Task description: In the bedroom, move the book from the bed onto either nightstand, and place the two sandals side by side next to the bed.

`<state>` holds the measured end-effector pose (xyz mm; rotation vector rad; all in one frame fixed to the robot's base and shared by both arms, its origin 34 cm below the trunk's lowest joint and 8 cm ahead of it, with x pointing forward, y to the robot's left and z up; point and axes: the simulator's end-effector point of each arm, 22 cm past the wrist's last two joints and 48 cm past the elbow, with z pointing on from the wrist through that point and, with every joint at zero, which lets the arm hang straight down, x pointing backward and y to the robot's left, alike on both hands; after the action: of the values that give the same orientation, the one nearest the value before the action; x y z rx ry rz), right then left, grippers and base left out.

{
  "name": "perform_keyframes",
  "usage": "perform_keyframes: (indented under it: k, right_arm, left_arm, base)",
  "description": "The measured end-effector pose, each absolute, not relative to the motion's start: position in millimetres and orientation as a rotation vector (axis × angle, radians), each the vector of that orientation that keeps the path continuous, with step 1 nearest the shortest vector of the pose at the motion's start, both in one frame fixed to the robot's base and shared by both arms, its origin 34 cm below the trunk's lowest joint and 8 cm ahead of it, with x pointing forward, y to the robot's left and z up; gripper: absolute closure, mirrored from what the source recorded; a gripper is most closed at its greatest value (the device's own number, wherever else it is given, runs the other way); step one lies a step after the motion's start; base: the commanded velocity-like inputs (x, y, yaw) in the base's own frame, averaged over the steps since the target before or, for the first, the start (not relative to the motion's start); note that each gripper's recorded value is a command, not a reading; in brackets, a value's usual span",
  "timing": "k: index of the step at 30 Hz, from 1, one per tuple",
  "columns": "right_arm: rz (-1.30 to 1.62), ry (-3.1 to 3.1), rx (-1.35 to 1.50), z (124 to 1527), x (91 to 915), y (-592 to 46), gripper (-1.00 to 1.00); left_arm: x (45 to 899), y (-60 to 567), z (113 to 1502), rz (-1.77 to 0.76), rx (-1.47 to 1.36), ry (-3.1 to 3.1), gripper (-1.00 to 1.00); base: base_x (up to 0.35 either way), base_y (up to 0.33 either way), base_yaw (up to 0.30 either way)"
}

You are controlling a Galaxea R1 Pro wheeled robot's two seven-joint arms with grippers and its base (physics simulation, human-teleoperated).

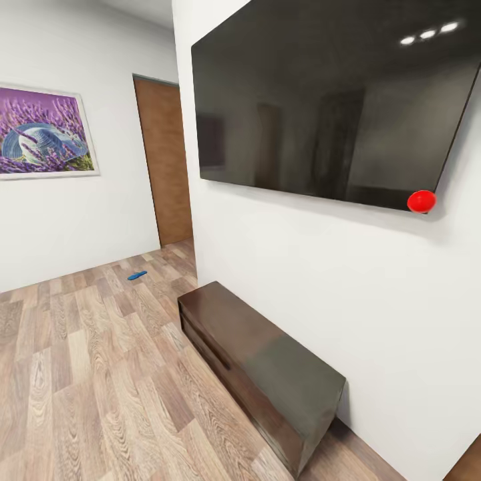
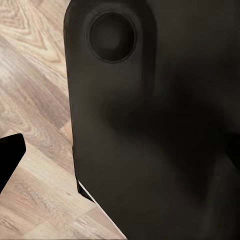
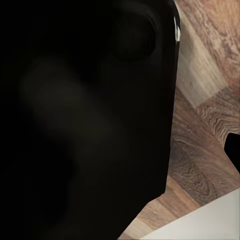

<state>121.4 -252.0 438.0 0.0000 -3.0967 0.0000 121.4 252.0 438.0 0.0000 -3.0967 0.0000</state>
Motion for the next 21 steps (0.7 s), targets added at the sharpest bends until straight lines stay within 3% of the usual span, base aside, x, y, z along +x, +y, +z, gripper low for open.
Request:
perform_keyframes:
  k: [21]
  right_arm:
    - [0.021,-3.084,0.009,438.2,117.5,-257.8,-1.00]
  left_arm:
    - [123.8,256.7,437.9,-0.009,-0.006,-3.102,-1.00]
  base:
    - [0.000,0.000,0.000]
